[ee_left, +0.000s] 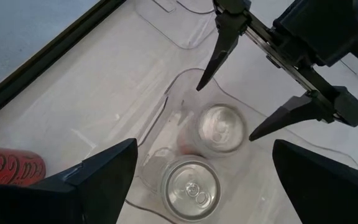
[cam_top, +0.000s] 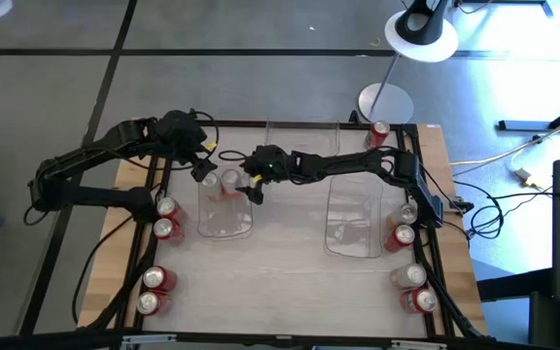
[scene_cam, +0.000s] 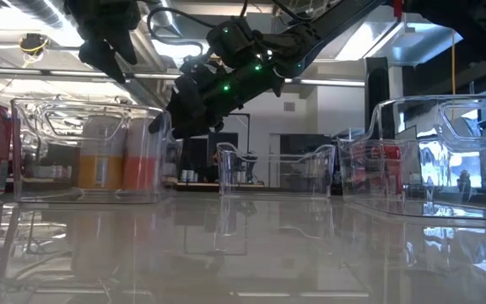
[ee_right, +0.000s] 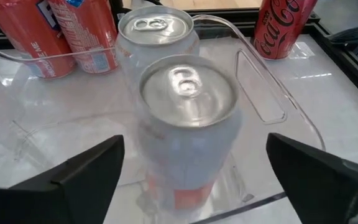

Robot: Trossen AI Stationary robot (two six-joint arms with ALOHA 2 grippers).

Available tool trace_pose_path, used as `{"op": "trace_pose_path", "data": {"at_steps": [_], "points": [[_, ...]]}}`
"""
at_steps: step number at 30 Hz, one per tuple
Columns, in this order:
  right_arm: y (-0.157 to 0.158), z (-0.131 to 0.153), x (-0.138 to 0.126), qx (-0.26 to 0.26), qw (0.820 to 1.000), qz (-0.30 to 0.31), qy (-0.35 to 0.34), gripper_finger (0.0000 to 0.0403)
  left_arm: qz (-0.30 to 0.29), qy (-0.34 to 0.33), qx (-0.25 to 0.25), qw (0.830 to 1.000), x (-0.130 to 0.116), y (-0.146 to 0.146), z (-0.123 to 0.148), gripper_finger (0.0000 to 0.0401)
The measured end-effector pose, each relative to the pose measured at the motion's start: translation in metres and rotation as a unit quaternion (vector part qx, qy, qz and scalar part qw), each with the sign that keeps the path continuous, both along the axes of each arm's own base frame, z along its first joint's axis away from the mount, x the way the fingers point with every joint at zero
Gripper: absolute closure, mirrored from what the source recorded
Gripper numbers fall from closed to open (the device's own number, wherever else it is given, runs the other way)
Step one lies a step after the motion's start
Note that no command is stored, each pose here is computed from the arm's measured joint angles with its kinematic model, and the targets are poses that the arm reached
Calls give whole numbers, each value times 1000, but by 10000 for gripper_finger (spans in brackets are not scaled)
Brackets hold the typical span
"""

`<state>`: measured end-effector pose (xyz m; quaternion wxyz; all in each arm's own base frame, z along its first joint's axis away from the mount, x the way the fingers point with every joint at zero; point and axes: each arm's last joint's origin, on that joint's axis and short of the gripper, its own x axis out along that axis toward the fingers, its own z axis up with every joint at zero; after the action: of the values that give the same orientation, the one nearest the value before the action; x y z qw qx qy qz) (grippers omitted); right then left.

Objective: Sort soda cans
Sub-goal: Put the yellow white soda can into the left transparent bin

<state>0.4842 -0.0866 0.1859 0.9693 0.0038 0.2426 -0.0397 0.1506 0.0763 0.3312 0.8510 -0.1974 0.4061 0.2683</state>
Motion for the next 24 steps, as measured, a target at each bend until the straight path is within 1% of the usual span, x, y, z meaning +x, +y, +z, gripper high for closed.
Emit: {"op": "trace_pose_path", "data": {"at_steps": [4,6,8,10,13,18,21,24], "points": [[0,0,0,-1,1000,-2,1,30,0,0,0,1000,0,0,0,38],[0,6,-5,2,1000,-2,15,33,0,1,0,1000,0,0,0,38],[1,17,-11,1,1000,-1,30,33,-2,4,-1,1000,-1,0,0,38],[3,34,-21,-7,999,4,44,32,-4,6,0,1000,-1,0,-1,38],[9,66,-41,-7,998,10,65,31,-7,6,2,1000,-1,0,0,38],[17,107,-82,4,992,8,127,31,-17,10,9,1000,-1,0,0,38],[22,130,-109,36,987,-12,154,31,-23,11,13,1000,-1,0,0,38],[26,145,-135,72,979,-37,188,31,-26,13,16,999,-1,0,0,38]]}}
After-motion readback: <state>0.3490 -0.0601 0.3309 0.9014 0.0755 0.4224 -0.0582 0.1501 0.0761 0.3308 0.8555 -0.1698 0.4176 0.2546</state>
